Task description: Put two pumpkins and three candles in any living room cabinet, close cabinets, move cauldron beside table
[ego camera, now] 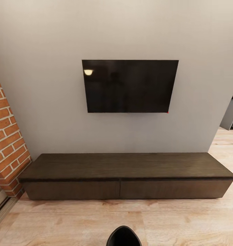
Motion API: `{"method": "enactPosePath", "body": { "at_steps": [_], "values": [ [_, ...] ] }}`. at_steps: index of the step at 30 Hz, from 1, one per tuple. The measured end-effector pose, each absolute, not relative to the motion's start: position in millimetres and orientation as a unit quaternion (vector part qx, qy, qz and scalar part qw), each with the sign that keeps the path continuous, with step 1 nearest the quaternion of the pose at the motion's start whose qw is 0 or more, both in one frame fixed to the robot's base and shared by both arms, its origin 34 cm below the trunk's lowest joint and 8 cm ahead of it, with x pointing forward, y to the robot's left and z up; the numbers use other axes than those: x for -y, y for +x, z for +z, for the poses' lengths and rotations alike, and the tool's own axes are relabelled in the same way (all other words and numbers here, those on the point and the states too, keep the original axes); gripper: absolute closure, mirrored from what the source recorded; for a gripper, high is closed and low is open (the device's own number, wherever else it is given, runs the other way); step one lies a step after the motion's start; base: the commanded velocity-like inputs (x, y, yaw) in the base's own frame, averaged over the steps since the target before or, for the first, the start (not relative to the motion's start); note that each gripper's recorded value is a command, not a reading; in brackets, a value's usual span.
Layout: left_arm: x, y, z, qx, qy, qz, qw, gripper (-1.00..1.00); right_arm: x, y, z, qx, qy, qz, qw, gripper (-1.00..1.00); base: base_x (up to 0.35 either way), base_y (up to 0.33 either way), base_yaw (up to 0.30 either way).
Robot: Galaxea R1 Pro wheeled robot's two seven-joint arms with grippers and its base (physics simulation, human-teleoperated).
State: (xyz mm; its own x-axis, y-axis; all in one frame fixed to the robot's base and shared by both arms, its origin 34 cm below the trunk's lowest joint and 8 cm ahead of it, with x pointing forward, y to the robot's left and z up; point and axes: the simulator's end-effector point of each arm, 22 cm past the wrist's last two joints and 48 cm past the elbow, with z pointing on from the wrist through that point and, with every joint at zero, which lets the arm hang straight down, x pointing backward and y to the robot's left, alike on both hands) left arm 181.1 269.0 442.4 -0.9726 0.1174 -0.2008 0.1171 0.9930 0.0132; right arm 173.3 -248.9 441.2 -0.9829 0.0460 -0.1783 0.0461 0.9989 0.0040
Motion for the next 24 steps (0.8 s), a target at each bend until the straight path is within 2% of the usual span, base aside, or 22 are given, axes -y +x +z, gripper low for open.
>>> {"method": "enactPosePath", "body": {
  "at_steps": [7, 11, 15, 24],
  "values": [
    [-303, 222, 451, -0.986, 0.054, 0.012, 0.16, -1.0, 246, 195, 446, -0.99, 0.027, 0.002, 0.139, -1.0, 0.0, 0.0, 0.0],
    [-319, 290, 468, -0.973, 0.03, 0.004, 0.227, -1.0, 249, 197, 447, -0.989, 0.028, -0.001, 0.143, -1.0, 0.0, 0.0, 0.0],
    [-329, 344, 487, -0.97, 0.005, -0.003, 0.241, -1.0, 253, 221, 449, -0.987, 0.028, -0.003, 0.159, -1.0, 0.0, 0.0, 0.0],
    [-311, 445, 561, -0.959, 0.007, -0.038, 0.281, -1.0, 252, 435, 537, -0.956, 0.029, 0.007, 0.293, -1.0, 0.0, 0.0, 0.0]
  ]
}}
